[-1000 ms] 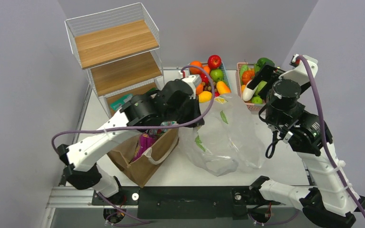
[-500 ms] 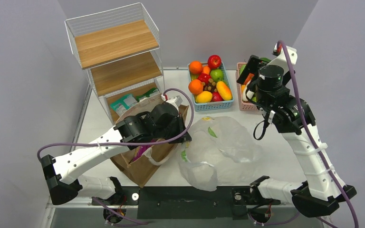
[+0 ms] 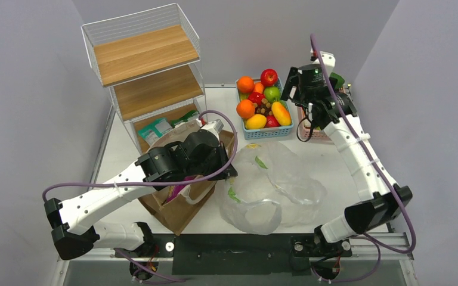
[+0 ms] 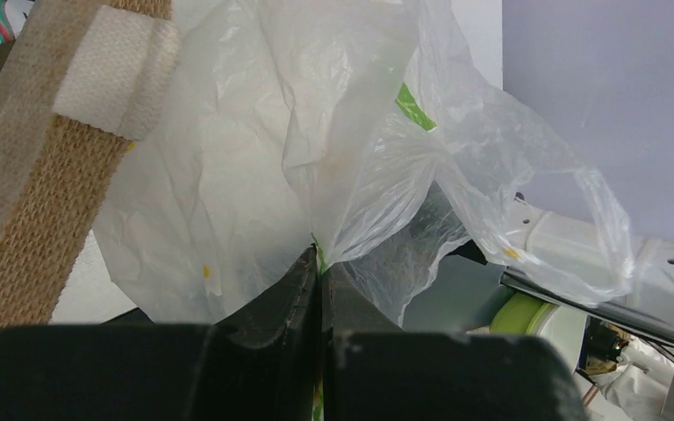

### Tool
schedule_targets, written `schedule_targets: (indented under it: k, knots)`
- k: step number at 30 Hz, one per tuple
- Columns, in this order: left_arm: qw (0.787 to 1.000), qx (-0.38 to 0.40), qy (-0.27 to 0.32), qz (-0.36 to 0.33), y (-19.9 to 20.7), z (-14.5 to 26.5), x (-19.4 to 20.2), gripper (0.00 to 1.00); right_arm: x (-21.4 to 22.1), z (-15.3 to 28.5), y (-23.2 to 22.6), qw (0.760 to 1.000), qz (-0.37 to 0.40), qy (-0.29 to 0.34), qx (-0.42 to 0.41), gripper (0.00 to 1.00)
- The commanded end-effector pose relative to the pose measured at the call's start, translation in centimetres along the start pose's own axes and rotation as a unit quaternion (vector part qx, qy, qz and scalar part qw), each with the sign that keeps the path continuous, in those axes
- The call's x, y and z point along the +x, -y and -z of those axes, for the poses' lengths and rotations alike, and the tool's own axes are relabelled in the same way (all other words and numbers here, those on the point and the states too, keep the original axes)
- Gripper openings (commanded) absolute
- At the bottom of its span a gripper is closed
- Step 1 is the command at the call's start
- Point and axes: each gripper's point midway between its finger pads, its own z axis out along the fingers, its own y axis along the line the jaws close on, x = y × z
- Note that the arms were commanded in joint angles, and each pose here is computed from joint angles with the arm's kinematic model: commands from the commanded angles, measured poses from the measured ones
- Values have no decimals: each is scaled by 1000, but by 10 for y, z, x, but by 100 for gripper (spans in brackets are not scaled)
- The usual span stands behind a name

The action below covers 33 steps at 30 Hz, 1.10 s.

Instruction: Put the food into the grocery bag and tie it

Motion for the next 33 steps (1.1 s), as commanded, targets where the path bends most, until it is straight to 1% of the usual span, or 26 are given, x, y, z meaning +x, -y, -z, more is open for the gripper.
schedule_targets:
  k: [1,2,3,5,9,17,22,28,33]
  knots:
    - [1000,21,10,10,7,8,-3,0,-8,-25,-15,999,7,-22,-45,85]
    - [1000,24,11,12,7,8,-2,0,0,-37,-19,998,17,-40,-51,84]
    - [1000,25,7,13,7,7,0,0,-3,-42,-15,998,22,-41,-49,84]
    - [1000,21,2,11,4,6,3,0,7,-61,-17,996,39,-65,-50,84]
    - [1000,18,-4,9,3,1,5,0,21,-85,-24,991,76,-95,-55,84]
    - [1000,13,-1,15,1,-4,4,0,49,-126,-25,979,150,-134,-46,84]
    - [1000,13,2,19,-1,-5,4,0,58,-142,-33,974,160,-151,-55,84]
    - [1000,7,6,20,-3,-4,2,0,88,-165,-36,966,171,-185,-53,83]
    - [1000,6,6,21,-2,-5,2,0,103,-175,-42,962,179,-198,-56,83]
